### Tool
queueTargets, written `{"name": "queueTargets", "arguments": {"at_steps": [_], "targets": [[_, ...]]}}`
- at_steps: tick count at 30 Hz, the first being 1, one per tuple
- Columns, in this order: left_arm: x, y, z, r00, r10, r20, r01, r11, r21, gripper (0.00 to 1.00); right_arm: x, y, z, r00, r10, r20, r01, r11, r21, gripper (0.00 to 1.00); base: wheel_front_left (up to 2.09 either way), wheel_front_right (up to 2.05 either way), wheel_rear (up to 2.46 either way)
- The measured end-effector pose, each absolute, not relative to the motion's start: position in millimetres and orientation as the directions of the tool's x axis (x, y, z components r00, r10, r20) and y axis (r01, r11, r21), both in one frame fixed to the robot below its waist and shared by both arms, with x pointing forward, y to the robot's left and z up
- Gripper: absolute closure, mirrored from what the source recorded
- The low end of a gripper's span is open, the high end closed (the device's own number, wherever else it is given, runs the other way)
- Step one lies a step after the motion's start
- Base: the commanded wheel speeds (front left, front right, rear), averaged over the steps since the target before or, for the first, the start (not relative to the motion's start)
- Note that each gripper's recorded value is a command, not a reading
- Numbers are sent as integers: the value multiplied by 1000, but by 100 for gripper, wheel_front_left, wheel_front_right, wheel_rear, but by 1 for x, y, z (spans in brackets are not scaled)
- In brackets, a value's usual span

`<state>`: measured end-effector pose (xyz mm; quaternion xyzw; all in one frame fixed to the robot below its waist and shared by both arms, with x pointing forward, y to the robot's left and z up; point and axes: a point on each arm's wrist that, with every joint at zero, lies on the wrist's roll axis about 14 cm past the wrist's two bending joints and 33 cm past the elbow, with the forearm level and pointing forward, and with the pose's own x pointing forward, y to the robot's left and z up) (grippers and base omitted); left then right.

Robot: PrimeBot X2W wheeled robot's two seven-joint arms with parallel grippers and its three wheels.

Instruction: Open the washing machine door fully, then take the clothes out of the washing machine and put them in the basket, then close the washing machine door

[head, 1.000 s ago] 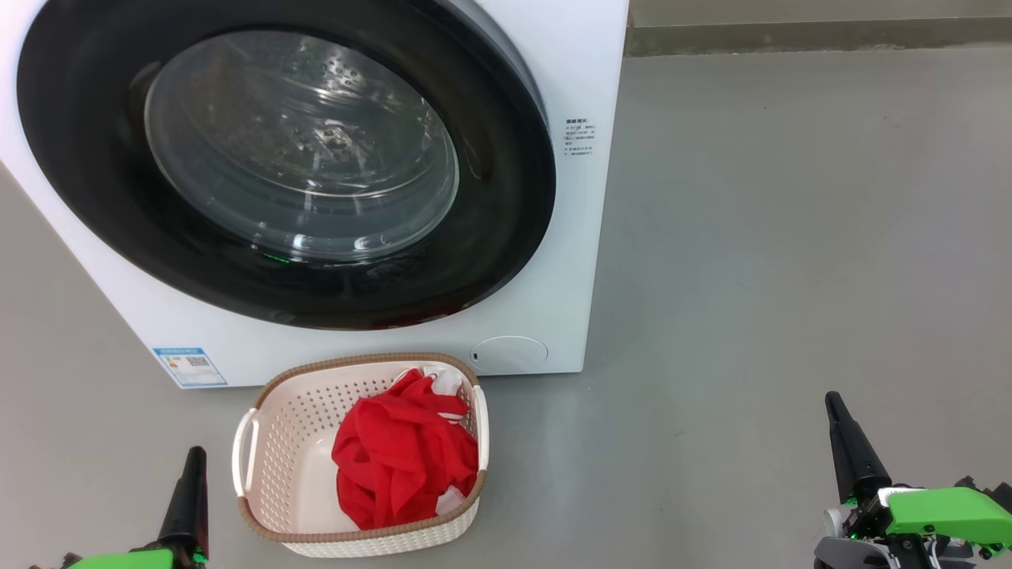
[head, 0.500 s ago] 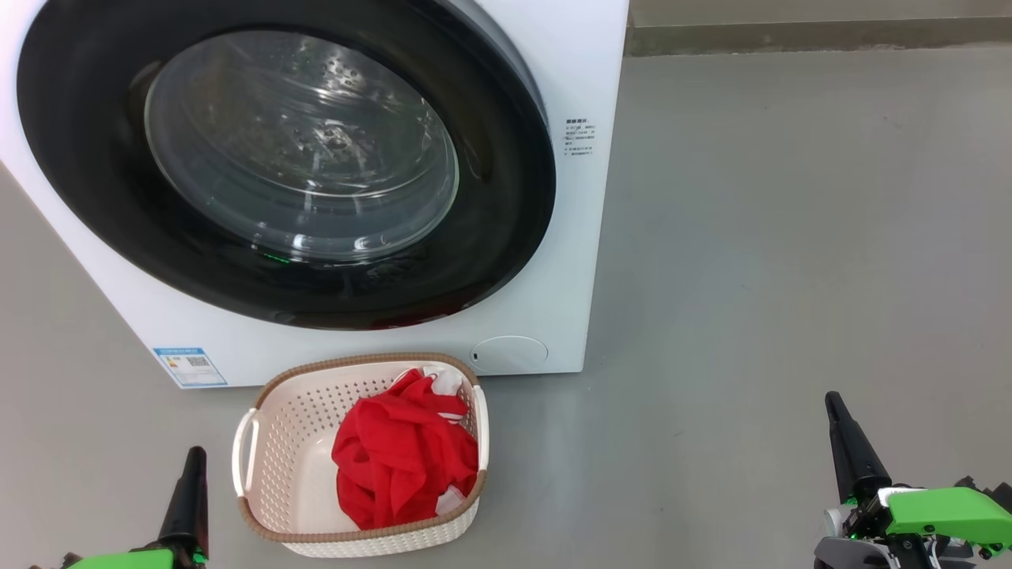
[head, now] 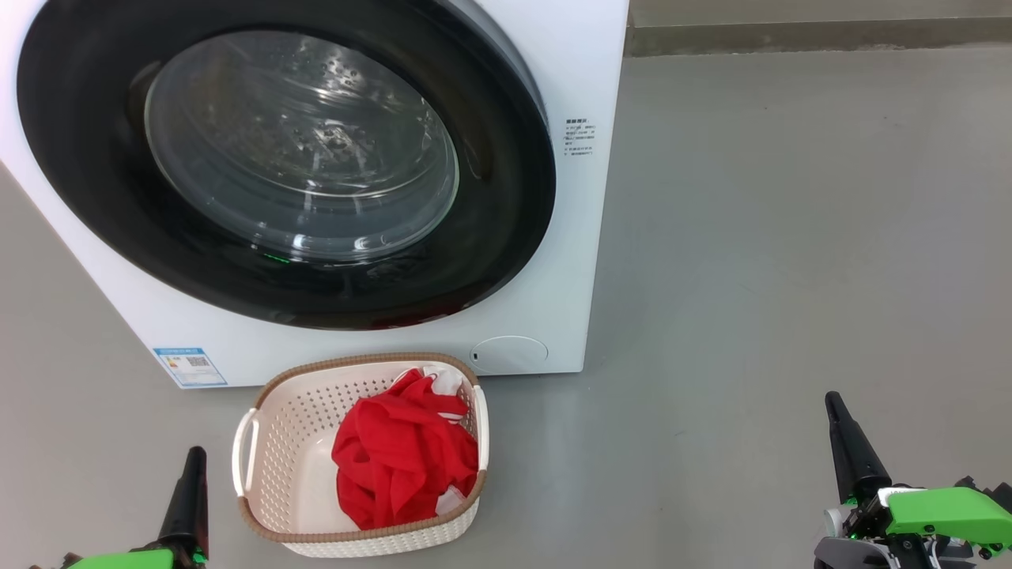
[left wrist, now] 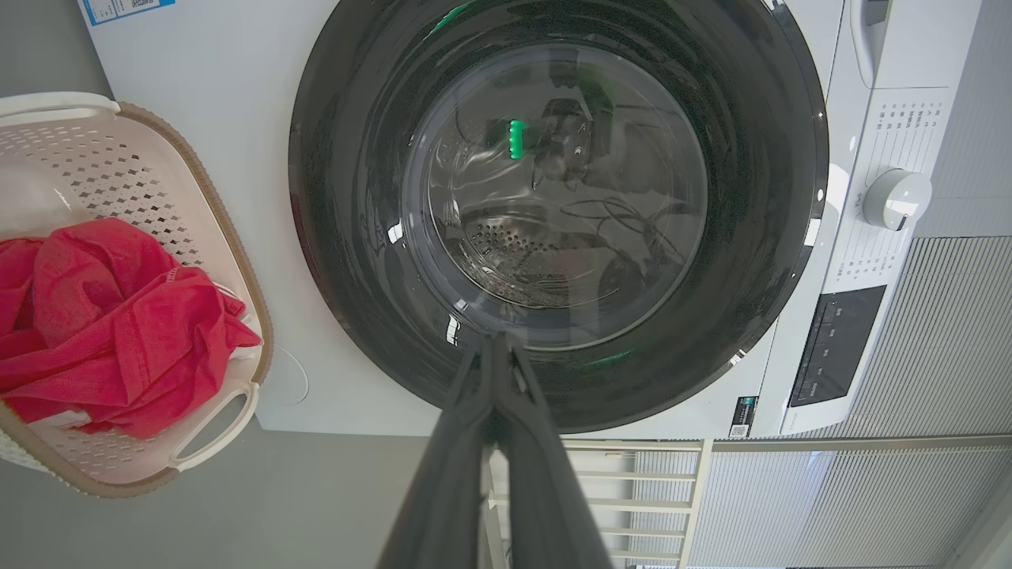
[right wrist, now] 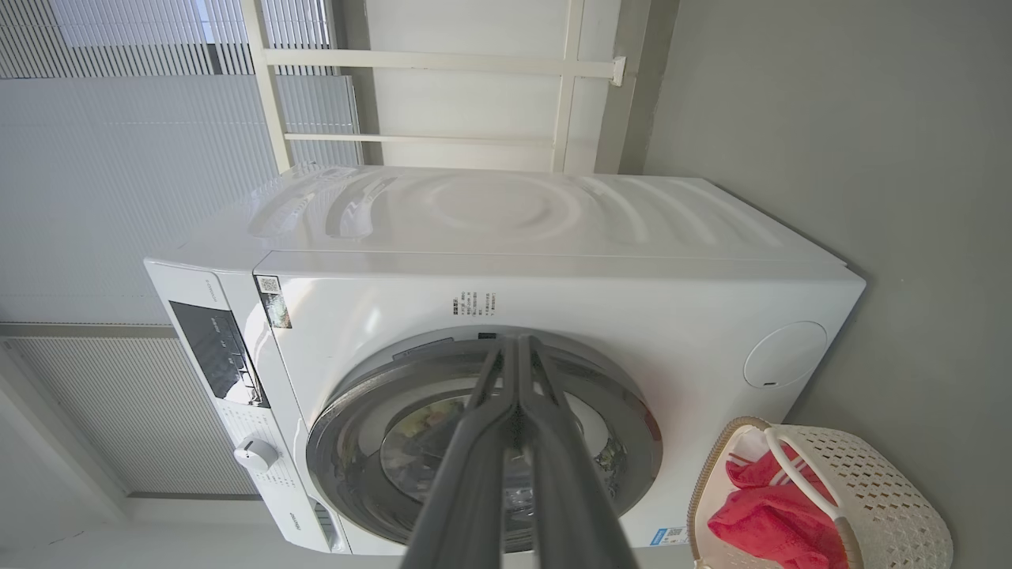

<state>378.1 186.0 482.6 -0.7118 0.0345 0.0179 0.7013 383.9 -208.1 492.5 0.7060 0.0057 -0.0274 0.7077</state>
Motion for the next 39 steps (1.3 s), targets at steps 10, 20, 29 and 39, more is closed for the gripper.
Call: {"name": "queueTargets", "arguments": {"at_steps": [10,20,29,39], "targets": [[378,186,483,997,-24,-74,-74,-14,-997,100,384,-208,492,998,-31,-47,47,2,999,100,0,0,0],[378,186,483,997,-24,-74,-74,-14,-997,100,384,-208,492,998,-31,-47,47,2,999,100,0,0,0],[378,186,483,997,-24,-74,-74,-14,-997,100,384,-208,492,998,-31,-47,47,2,999,100,0,0,0],[378,186,483,997,-24,-74,-74,-14,-997,100,384,-208,492,998,-31,-47,47,2,999,100,0,0,0]]}}
